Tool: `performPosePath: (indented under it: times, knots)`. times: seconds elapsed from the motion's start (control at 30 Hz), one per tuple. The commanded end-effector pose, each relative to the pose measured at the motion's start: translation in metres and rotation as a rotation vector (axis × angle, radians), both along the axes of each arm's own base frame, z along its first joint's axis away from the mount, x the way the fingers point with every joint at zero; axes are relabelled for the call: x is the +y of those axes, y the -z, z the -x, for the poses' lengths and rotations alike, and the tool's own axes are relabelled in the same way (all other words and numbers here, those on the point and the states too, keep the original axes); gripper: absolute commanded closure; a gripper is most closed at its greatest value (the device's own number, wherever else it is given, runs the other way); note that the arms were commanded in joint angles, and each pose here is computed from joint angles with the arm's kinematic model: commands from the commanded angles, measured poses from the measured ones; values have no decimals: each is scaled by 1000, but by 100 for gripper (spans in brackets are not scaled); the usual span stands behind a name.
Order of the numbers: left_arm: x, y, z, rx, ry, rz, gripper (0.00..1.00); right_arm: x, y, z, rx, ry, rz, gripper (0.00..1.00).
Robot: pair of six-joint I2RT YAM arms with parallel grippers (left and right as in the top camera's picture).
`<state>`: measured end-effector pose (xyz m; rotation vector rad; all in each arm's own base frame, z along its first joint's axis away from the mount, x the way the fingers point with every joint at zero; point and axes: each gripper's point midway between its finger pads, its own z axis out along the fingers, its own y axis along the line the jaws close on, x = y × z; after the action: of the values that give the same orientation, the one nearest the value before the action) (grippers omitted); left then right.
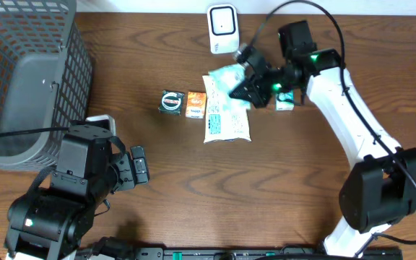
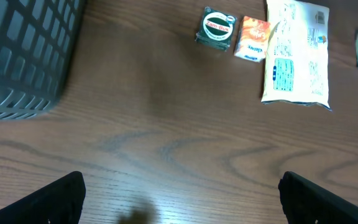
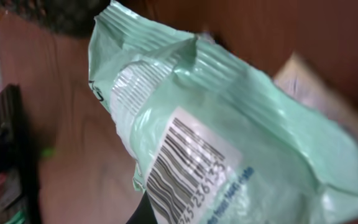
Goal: Scan the item barcode
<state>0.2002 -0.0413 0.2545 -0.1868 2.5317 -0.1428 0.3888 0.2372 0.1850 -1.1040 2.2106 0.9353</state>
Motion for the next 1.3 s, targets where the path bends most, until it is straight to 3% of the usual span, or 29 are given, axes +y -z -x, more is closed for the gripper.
performPosePath:
  times: [0.0,0.37,0.57,0.8,1.0,1.1,1.27]
  knots:
    - [1,0,0,-3,0,-1,2,14,-28,-2,-86,-28,-53,99]
    - [1,0,0,-3,0,-1,3,2,-17,-20,-97,91,48,99]
    - [1,0,0,-3,0,-1,2,-54,9,-58,-113,502,355,99]
    - [1,0,0,-3,0,-1,2,-114,-3,-86,-344,816,698,99]
    - [1,0,0,-3,0,-1,2,-168,17,-58,-316,946,1059,99]
    - [1,0,0,-3,0,-1,3,-188,49,-24,-151,992,1171,99]
    - [1,0,0,-3,0,-1,2,-199,88,-1,-70,973,1254,99]
